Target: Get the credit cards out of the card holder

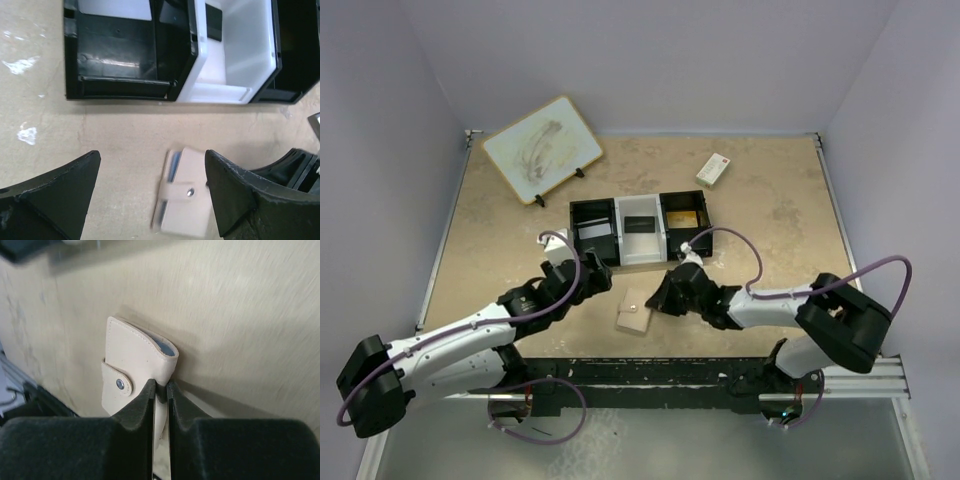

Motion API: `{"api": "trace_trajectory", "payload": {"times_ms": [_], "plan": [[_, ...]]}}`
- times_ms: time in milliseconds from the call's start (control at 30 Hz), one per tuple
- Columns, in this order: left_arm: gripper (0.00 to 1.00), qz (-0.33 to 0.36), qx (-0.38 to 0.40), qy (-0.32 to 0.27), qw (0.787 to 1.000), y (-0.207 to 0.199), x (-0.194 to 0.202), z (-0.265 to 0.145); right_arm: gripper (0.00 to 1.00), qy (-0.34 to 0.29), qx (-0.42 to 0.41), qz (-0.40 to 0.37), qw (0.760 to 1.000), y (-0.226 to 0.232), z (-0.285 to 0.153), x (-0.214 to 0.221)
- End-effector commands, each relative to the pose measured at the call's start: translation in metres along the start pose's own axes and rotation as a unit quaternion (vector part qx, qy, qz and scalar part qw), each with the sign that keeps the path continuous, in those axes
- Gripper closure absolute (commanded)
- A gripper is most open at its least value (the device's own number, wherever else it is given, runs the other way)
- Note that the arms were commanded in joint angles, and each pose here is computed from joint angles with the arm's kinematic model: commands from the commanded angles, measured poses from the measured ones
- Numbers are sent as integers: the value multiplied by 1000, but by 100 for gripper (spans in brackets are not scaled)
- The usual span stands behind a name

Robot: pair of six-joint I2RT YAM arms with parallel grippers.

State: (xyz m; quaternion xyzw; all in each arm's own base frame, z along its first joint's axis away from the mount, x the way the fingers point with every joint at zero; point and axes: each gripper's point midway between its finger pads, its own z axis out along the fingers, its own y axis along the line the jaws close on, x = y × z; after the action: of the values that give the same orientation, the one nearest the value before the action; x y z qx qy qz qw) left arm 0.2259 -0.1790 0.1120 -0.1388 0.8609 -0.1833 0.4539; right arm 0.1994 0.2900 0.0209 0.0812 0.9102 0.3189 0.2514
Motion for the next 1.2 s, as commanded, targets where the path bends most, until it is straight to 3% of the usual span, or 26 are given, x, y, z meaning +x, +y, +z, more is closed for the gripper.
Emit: {"api": "trace_trajectory", "payload": {"times_ms": [0,67,200,400,533,667,900,1167], "plan": [[18,0,79,27,996,-32,11,2,76,72,50,23,996,-29,-20,57],[19,1,97,47,994,-35,23,2,65,79,64,29,994,-34,-26,60],[21,-1,111,77,991,-32,41,1,51,34,71,13,997,-24,-44,34],[25,-12,113,107,988,-22,60,-4,49,-2,1,-10,1000,7,-73,12],[25,-42,87,106,990,-3,67,-5,45,-119,41,-63,990,10,-94,-60],[25,-44,76,97,991,2,63,-6,42,-183,109,-108,971,-8,-112,-143],[25,-45,84,110,989,-3,68,-4,29,-178,23,-209,961,37,-94,-186],[25,-48,89,110,989,-4,67,-7,25,-125,0,-219,968,48,-49,-186]]}}
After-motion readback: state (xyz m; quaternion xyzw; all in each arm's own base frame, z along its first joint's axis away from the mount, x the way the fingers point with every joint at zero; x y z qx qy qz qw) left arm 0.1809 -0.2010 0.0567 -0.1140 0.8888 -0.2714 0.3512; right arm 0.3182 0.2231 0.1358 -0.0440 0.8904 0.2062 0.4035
